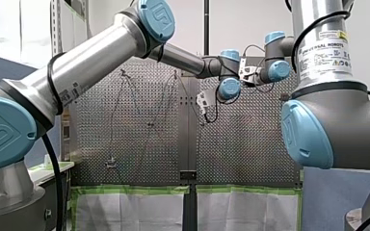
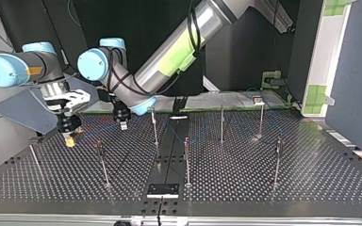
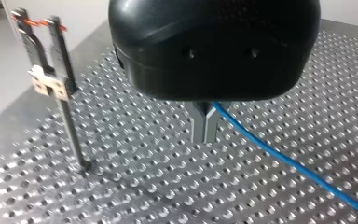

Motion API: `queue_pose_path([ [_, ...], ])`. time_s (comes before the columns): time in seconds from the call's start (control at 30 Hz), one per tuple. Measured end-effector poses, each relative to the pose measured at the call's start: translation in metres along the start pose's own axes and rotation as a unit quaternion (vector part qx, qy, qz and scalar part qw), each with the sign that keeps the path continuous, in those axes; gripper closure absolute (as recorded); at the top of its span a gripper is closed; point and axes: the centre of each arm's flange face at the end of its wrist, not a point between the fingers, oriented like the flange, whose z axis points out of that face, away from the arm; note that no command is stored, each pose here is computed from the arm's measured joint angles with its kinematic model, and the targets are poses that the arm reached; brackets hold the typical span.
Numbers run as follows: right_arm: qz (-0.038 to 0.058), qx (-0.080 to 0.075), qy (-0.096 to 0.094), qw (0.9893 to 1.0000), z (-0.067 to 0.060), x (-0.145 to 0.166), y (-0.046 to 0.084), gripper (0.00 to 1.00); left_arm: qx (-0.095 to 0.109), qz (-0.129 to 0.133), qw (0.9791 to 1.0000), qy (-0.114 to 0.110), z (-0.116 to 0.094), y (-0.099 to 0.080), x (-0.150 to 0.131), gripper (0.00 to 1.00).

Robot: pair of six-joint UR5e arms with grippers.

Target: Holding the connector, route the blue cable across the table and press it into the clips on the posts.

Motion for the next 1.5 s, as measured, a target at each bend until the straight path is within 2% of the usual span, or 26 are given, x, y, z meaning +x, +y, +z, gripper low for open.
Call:
queue_pose_path([
  [0.17, -0.0025, 0.002, 0.008, 1.0000, -0.007, 0.017, -0.006, 1.00, 0.006, -0.006, 0.9999, -0.005, -0.007, -0.007, -0.011, 0.99],
  [0.33, -0.0056, 0.012, 0.016, 0.9998, -0.013, 0.030, -0.013, 1.00, 0.012, -0.014, 0.9998, -0.011, -0.014, -0.013, -0.024, 0.99],
  [0.57, -0.0065, 0.019, 0.017, 0.9997, -0.016, 0.036, -0.018, 1.00, 0.018, -0.025, 0.9994, -0.019, -0.020, -0.018, -0.044, 0.99],
  [0.9, -0.0113, 0.030, 0.027, 0.9991, -0.018, 0.053, -0.024, 1.00, 0.020, -0.034, 0.9988, -0.028, -0.018, -0.021, -0.052, 0.99],
  [1.23, -0.0139, 0.041, 0.031, 0.9986, -0.017, 0.056, -0.023, 1.00, 0.015, -0.039, 0.9985, -0.036, -0.010, -0.016, -0.055, 0.99],
  [1.37, -0.0152, 0.043, 0.033, 0.9984, -0.016, 0.056, -0.022, 1.00, 0.003, -0.040, 0.9979, -0.050, -0.004, -0.013, -0.058, 0.99],
  [1.5, -0.0166, 0.052, 0.036, 0.9979, -0.015, 0.056, -0.023, 1.00, -0.009, -0.041, 0.9969, -0.066, 0.004, -0.010, -0.062, 0.99],
])
